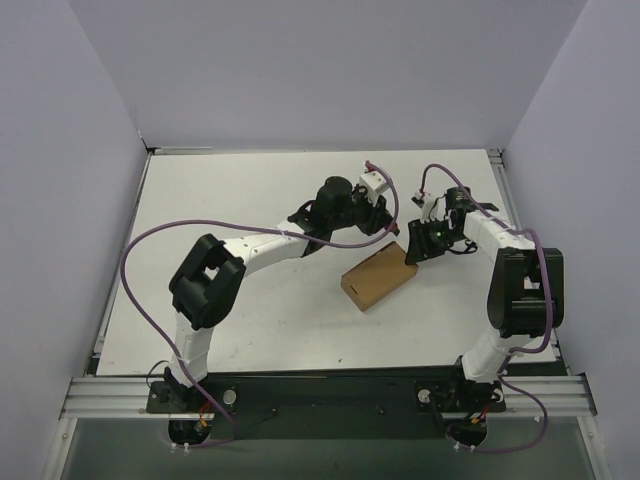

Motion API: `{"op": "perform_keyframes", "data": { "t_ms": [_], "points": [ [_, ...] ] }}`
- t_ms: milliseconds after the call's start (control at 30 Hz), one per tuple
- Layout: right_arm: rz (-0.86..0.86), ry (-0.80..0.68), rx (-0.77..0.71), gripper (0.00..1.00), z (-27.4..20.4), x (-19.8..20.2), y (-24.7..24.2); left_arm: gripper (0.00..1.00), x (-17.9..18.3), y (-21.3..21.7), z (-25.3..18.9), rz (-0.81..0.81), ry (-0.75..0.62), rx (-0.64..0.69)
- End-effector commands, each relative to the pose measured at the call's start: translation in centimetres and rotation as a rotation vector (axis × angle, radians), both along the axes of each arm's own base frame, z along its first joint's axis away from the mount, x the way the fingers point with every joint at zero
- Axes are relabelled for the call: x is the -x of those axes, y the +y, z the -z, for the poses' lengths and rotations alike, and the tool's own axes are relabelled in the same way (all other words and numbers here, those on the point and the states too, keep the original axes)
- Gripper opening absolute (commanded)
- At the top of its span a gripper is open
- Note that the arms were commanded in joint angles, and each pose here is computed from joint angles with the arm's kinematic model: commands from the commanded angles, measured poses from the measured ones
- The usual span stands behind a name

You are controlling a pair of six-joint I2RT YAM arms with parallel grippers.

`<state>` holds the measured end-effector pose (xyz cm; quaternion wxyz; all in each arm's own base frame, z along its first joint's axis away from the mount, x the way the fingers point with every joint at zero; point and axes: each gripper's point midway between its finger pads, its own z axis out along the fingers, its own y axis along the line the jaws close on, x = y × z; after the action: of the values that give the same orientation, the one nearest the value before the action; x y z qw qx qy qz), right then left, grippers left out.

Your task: Unpack the express box

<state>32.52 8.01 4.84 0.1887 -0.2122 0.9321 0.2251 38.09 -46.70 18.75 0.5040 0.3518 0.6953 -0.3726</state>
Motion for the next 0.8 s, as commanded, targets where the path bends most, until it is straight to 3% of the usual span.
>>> {"op": "perform_keyframes", "data": {
  "t_ms": [0,767],
  "points": [
    [-0.012,0.038,0.034,0.29,1.2,0.7,-0.3,0.0,-0.1,-0.2,-1.5,-0.009,-0.046,0.026],
    [-0.008,0.05,0.035,0.27,1.5,0.6,-0.3,0.0,1.4,0.0,0.0,0.015,-0.025,-0.015]
  ]
}}
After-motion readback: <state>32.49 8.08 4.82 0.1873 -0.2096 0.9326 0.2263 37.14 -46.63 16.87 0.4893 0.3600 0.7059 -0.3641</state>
